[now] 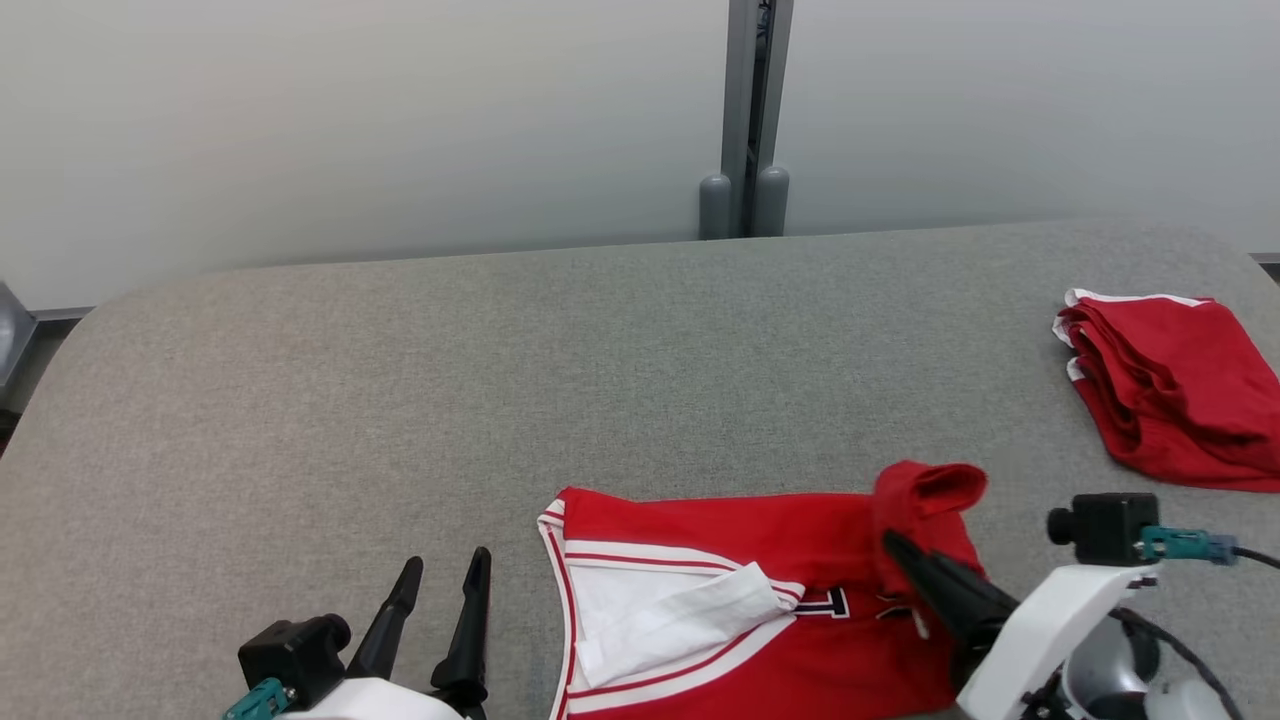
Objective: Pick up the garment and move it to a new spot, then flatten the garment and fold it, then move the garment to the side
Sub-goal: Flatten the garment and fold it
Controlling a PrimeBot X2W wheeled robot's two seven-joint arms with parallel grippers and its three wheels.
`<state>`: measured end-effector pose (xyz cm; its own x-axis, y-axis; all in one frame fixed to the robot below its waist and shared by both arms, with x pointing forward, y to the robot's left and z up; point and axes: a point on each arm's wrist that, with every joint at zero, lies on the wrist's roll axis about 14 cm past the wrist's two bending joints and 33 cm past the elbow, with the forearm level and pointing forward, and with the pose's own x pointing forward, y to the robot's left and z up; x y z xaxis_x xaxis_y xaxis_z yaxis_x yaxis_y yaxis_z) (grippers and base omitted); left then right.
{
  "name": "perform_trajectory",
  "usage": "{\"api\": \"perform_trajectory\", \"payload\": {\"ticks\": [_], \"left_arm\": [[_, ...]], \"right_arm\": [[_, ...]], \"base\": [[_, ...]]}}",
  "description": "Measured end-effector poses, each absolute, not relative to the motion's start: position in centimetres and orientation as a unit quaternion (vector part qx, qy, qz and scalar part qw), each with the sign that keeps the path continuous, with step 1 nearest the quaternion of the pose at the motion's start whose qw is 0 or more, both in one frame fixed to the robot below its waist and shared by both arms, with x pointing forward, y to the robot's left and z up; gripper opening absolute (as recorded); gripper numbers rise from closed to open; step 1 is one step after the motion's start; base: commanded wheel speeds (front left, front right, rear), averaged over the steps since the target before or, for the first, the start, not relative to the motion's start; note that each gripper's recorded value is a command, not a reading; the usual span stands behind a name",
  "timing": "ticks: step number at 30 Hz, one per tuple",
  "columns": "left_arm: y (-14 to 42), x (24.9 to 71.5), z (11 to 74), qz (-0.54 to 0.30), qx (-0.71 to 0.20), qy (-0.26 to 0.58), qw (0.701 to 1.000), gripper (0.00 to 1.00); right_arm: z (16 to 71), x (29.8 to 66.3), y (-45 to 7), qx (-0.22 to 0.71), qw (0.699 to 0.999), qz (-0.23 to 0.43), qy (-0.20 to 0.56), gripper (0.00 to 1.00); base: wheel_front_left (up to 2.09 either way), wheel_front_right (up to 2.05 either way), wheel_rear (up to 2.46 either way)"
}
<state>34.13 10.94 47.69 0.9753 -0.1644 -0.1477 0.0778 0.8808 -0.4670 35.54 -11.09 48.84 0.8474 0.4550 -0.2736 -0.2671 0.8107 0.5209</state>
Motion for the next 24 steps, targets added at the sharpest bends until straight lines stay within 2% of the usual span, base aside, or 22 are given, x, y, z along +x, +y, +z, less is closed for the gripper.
{"api": "perform_trajectory", "payload": {"ticks": [10, 24], "left_arm": [[11.7, 33.5, 47.8, -0.051, -0.238, 0.088, 0.966, 1.00], [13.1, 32.8, 48.0, -0.029, -0.241, 0.075, 0.967, 1.00]], "right_arm": [[49.8, 34.3, -1.0, 0.264, 0.885, 0.312, 0.224, 0.00], [47.2, 34.6, 4.0, 0.237, 0.869, 0.349, 0.260, 0.00]], "base": [[0.00, 0.00, 0.00], [0.00, 0.00, 0.00]]}}
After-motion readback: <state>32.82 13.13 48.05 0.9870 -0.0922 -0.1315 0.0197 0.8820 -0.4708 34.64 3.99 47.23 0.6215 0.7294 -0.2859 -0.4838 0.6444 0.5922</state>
